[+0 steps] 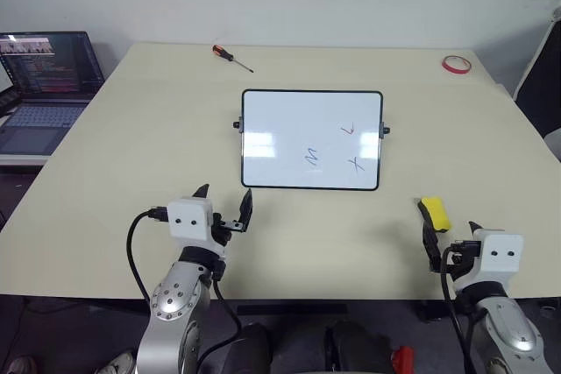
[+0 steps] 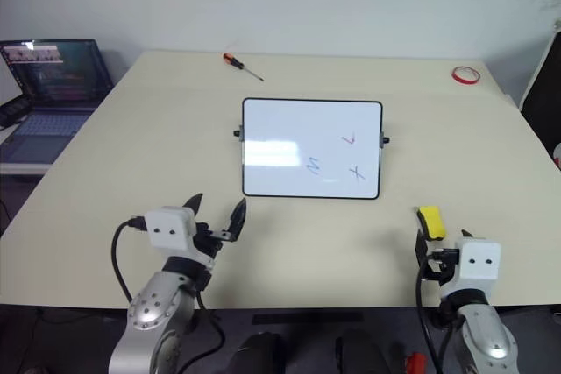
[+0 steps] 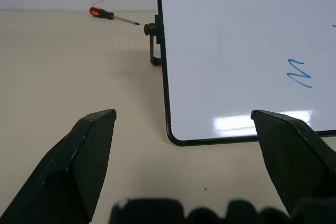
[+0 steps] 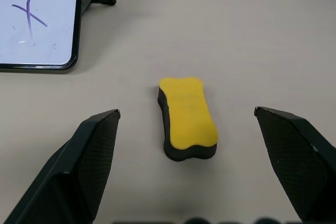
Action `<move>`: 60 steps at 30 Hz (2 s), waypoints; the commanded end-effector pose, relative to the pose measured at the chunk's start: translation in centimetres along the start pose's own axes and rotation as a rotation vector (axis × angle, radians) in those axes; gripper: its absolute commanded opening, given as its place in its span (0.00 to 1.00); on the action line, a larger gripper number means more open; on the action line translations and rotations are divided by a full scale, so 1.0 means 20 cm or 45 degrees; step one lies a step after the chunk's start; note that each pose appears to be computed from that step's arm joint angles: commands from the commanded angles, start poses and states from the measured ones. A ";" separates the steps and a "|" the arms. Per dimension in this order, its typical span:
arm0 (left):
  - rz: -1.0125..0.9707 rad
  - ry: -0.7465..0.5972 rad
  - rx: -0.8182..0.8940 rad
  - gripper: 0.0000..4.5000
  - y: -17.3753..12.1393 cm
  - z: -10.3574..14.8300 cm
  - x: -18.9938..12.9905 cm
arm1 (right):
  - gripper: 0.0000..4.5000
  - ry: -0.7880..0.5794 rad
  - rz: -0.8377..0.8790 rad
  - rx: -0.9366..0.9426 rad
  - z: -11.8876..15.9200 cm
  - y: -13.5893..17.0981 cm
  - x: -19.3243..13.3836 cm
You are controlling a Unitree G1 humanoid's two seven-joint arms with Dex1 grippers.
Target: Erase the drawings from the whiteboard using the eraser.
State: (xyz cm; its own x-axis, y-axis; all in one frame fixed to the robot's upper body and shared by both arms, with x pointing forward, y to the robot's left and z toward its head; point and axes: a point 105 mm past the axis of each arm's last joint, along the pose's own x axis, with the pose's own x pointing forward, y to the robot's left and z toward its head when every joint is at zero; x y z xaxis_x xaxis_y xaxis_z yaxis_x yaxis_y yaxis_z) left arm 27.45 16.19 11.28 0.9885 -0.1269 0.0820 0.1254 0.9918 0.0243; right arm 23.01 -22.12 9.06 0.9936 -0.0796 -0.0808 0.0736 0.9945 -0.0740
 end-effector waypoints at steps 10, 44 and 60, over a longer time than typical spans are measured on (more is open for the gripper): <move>-0.046 -0.089 0.024 1.00 0.01 0.08 0.05 | 1.00 -0.109 -0.047 -0.012 0.08 -0.04 0.01; -1.929 0.017 0.244 1.00 -0.84 0.06 0.29 | 1.00 0.004 -0.041 0.225 0.25 -0.14 0.25; -1.828 -0.017 0.259 1.00 -0.79 0.08 0.32 | 1.00 0.186 0.088 0.211 0.05 -0.02 0.24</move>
State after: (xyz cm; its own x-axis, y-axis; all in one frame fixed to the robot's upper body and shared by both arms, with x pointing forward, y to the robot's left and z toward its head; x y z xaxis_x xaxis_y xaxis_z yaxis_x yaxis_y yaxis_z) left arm 31.75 -0.31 11.91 0.0184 -0.9886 -0.1491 0.9815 -0.0106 0.1910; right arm 27.87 -22.76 8.99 0.9672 -0.0072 -0.2541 0.0385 0.9922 0.1186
